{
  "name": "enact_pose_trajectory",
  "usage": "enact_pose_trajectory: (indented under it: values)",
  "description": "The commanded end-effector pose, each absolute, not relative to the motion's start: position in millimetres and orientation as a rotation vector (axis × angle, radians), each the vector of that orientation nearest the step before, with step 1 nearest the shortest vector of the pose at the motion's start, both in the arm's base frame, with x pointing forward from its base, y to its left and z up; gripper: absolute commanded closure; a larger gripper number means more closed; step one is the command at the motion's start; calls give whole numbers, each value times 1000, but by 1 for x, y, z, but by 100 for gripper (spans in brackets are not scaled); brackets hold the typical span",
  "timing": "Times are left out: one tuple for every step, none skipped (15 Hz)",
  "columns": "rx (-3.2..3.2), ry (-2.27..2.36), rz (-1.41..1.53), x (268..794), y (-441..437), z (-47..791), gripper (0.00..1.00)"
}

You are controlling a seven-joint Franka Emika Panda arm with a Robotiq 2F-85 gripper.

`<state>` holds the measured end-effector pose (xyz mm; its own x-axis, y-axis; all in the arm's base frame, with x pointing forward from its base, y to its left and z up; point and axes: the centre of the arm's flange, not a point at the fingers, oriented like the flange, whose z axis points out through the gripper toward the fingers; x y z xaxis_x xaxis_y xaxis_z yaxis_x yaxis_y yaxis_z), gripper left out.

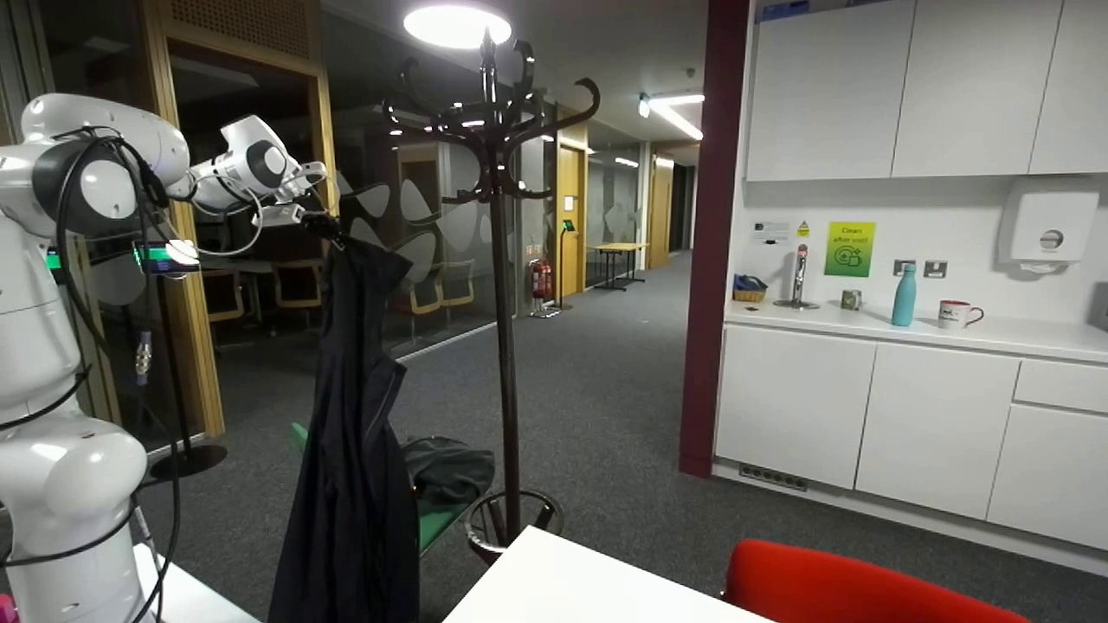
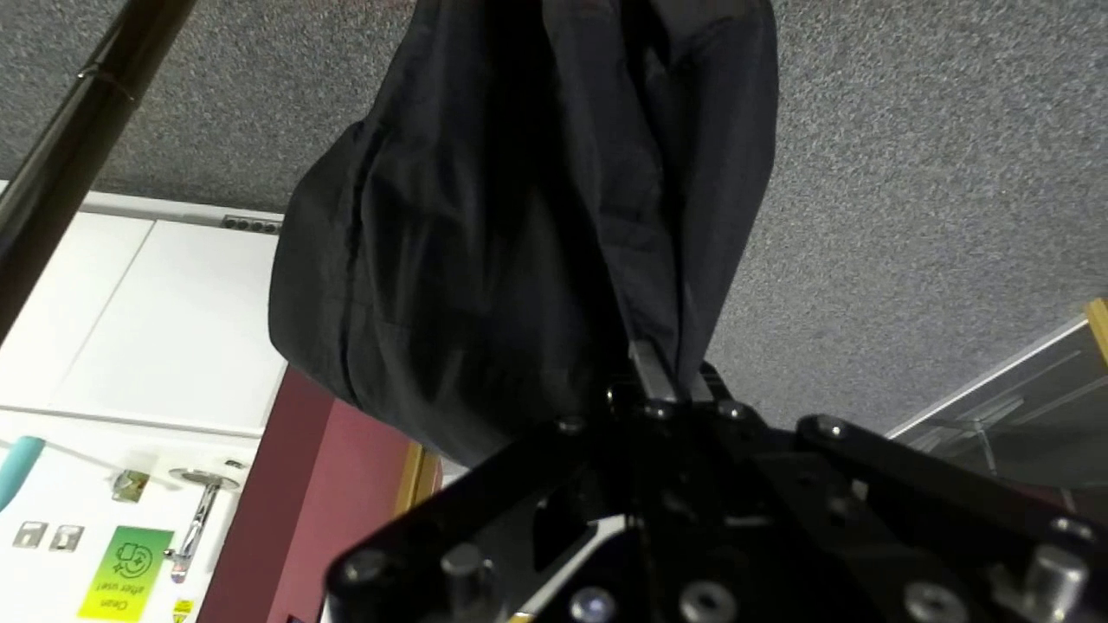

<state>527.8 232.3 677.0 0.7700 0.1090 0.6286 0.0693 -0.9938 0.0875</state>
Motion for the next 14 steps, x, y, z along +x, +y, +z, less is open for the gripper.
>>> enact_pose_trajectory:
  values:
    - [2879, 198, 1105, 553, 258, 696, 100]
    - [2875, 210, 1112, 560, 261, 696, 100]
    - [2865, 209, 1124, 569, 262, 698, 100]
    - [2852, 204, 1138, 578, 262, 698, 100]
    - [2839, 193, 1150, 588, 259, 698, 100]
    - [2831, 179, 1157, 598, 257, 698, 100]
    - [2823, 165, 1161, 608, 255, 696, 100]
    - [2816, 153, 1164, 617, 253, 694, 100]
    - [2813, 143, 1162, 624, 252, 692, 100]
    - [2811, 137, 1158, 632, 252, 687, 100]
    - [2814, 137, 1155, 638, 252, 682, 100]
    - [2815, 138, 1153, 644, 254, 677, 100]
    - [2817, 139, 1152, 649, 255, 672, 100]
    - [2820, 140, 1156, 653, 257, 669, 100]
